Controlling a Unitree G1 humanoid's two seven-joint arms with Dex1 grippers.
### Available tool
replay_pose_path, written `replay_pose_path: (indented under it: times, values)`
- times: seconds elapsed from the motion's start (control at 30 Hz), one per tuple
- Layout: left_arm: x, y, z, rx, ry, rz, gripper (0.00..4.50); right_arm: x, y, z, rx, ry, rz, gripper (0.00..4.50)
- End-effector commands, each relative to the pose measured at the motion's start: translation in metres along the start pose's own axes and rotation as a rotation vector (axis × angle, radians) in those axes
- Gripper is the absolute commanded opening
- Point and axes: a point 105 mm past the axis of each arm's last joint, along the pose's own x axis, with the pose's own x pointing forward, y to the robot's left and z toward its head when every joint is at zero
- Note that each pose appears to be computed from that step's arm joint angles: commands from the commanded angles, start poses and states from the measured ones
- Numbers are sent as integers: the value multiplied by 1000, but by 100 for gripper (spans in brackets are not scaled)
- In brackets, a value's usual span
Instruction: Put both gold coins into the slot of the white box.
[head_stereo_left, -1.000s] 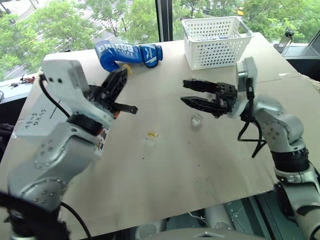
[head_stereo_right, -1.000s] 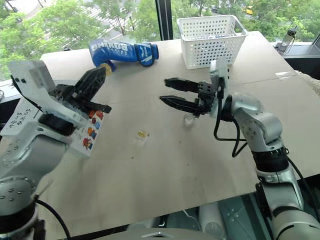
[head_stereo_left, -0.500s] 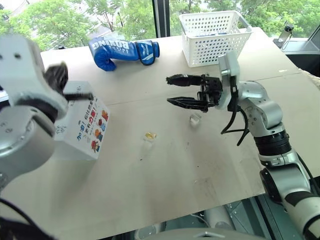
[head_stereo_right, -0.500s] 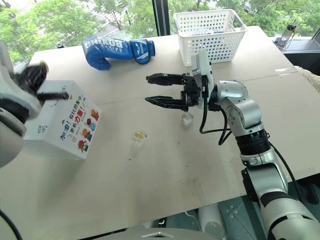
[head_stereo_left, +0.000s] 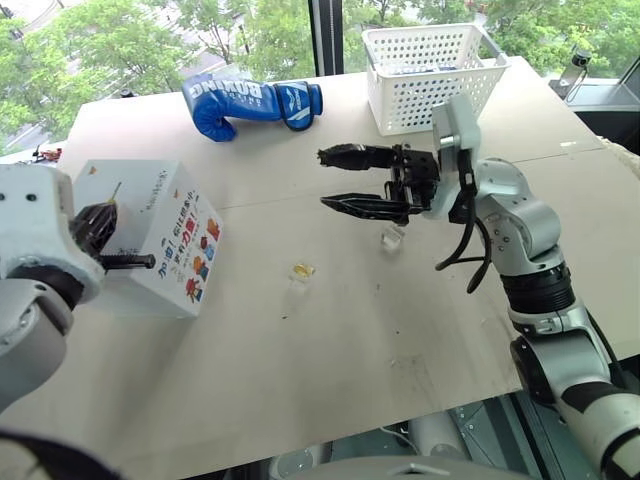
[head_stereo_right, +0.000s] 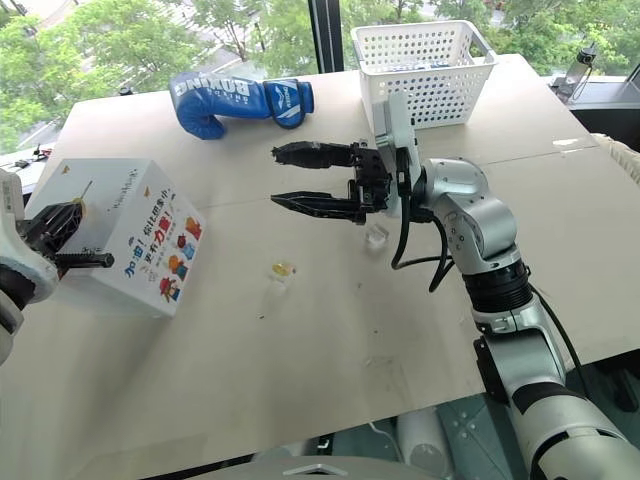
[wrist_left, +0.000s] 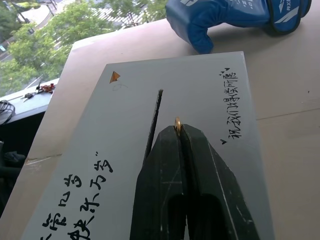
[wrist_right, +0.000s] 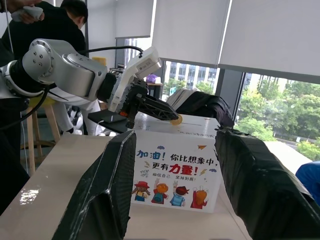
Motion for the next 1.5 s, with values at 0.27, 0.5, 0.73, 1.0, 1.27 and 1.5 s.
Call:
replay_pose_path:
  times: [0.27,0.5,0.73,1.0,1.27,1.5]
  values:
    - [6,17,-5,17,29,10,0,-3,2,12,-58,-35,-21,270]
    - [6,23,-9,17,52,29,0,-5,5,13,-57,-41,-23,270]
    - [4,25,-15,-8,70,29,0,-4,9,14,-37,-56,0,270]
    - [5,28,-24,-41,92,51,0,-3,16,18,1,-67,35,270]
    - [8,37,9,-58,-98,101,336,0,15,6,13,-24,-5,276]
    - [-30,-57,29,-111,-257,-541,418,-1,22,-71,29,259,-128,276]
